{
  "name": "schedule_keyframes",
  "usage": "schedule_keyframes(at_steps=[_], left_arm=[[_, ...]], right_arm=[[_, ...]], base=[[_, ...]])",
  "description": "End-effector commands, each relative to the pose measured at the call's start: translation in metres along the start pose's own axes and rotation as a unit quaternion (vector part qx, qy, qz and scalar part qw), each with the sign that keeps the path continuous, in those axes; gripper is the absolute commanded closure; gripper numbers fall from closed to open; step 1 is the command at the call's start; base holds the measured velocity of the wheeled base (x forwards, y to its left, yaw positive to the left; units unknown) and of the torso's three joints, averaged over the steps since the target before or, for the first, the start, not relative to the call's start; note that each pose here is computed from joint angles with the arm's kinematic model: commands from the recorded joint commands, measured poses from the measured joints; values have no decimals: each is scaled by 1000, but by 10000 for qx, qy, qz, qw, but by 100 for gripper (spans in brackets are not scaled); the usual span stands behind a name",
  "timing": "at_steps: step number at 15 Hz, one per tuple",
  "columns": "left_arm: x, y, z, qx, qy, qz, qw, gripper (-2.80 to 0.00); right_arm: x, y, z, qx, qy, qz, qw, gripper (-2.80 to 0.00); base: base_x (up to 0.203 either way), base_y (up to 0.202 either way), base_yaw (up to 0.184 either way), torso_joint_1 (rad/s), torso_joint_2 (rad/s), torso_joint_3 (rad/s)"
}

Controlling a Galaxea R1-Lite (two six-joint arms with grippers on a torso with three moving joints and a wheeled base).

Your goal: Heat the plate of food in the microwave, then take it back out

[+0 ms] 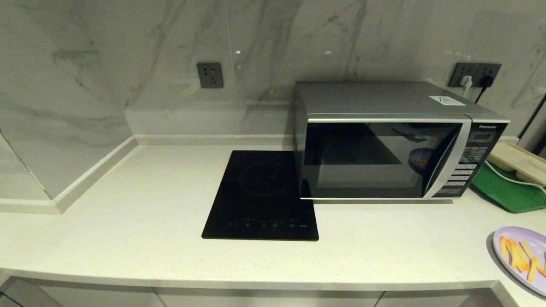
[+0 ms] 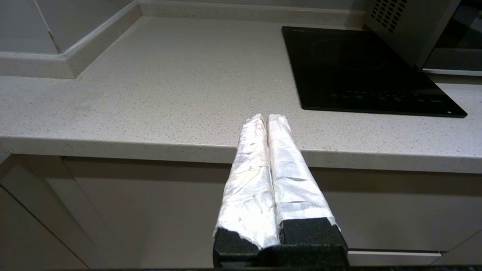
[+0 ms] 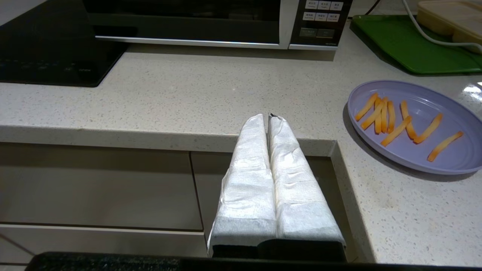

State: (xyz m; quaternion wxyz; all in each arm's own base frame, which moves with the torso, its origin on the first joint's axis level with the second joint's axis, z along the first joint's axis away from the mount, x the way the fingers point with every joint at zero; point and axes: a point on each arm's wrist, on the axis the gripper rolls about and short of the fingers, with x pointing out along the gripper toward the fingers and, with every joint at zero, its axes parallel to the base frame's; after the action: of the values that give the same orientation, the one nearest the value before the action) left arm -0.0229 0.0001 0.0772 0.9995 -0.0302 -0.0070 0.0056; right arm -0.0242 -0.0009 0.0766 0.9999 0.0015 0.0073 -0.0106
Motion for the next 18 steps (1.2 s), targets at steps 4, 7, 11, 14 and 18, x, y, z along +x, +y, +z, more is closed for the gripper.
schedule_keyframes(at_steps=[4,7,11,14,18], left_arm=[[0,0,0,-5,-1,3,10000,0],[0,0,0,-5,-1,3,10000,0],[0,0,0,-5,-1,3,10000,0],[0,0,0,-5,5,3,10000,0],[0,0,0,-5,-1,3,10000,0]], right_arm=[[0,0,0,-17,19,7,10000,0],[0,0,0,-2,29,7,10000,0],[0,0,0,23,26,-1,10000,0],[0,0,0,40,46,-7,10000,0],[0,0,0,282,28,-33,9996,0]], base=[[0,0,0,0,0,0],[0,0,0,0,0,0],[0,0,0,0,0,0],[0,0,0,0,0,0],[0,0,0,0,0,0]])
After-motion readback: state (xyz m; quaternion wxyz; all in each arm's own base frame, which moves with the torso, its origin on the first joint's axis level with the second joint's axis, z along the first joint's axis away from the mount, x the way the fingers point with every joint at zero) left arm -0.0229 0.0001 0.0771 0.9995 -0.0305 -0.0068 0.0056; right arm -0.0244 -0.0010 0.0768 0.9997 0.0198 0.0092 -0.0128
